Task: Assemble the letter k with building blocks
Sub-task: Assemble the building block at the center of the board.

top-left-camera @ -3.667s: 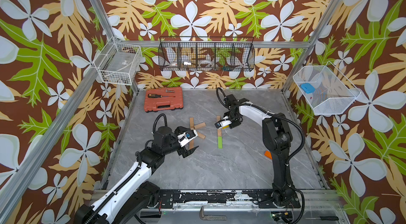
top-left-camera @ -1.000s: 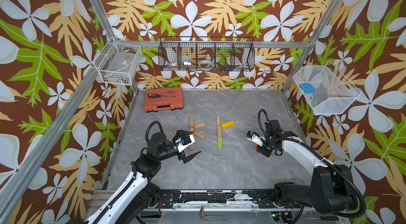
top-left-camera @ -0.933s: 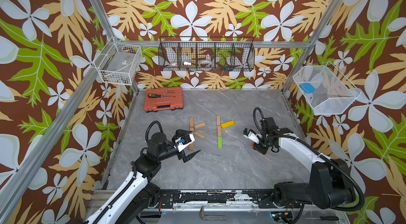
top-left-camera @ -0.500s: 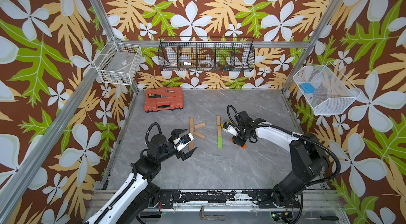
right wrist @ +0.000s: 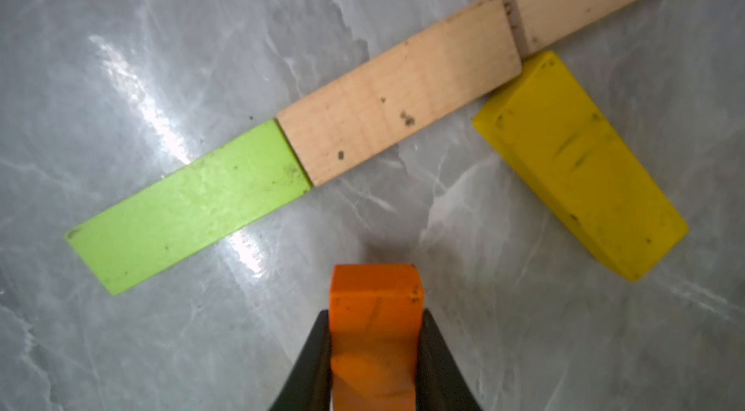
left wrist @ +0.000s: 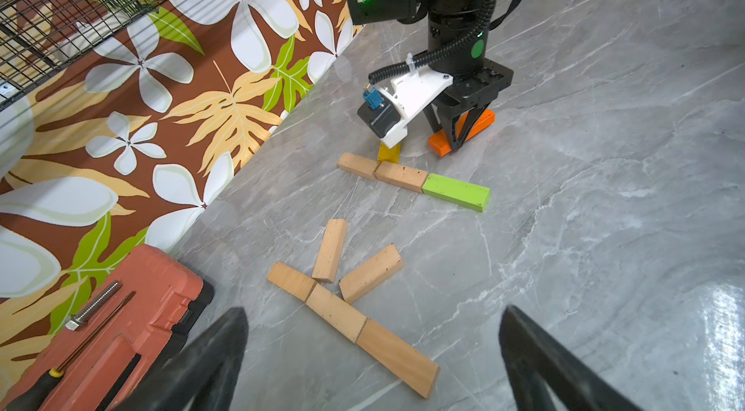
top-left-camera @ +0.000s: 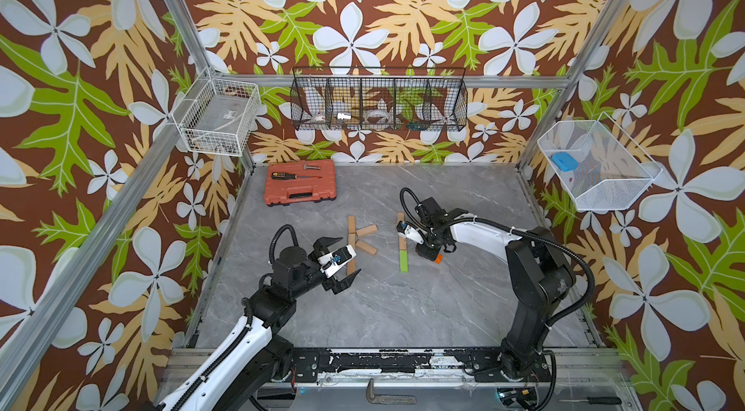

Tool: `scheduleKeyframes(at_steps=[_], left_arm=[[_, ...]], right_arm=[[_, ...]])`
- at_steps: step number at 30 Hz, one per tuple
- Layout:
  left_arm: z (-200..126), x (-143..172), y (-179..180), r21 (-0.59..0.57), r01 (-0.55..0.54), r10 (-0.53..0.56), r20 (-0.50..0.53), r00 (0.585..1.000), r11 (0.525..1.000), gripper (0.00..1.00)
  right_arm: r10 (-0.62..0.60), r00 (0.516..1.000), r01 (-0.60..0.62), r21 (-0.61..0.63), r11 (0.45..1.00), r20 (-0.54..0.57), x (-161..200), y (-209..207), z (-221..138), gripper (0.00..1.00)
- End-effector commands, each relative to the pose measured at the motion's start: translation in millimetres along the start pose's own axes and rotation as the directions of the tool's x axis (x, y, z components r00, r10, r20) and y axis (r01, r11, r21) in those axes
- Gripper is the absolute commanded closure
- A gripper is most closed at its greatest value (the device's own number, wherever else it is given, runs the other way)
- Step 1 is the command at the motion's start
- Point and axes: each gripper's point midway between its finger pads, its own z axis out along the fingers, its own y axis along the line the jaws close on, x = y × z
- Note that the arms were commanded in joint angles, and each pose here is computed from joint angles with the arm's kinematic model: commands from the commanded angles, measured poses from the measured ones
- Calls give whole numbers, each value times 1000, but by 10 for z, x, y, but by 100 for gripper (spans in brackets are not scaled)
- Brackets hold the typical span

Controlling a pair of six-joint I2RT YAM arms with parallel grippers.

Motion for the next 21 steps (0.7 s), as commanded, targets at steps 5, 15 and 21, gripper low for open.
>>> scheduleKeyframes(at_steps=[5, 15, 21], left_arm=[[-7, -26, 18, -9, -19, 19, 13, 1000, 1000, 1], [-10, -32, 12, -6, -25, 25, 15, 1000, 1000, 1], [-12, -38, 13, -6, -26, 26, 17, 1000, 1000, 1]], right_arm=[[21, 1000, -21, -22, 1000, -3, -112, -33, 56, 83], [51, 999, -51, -59, 997, -9, -150, 31, 89, 82], [53, 998, -54, -72, 996, -18, -140, 71, 128, 80]])
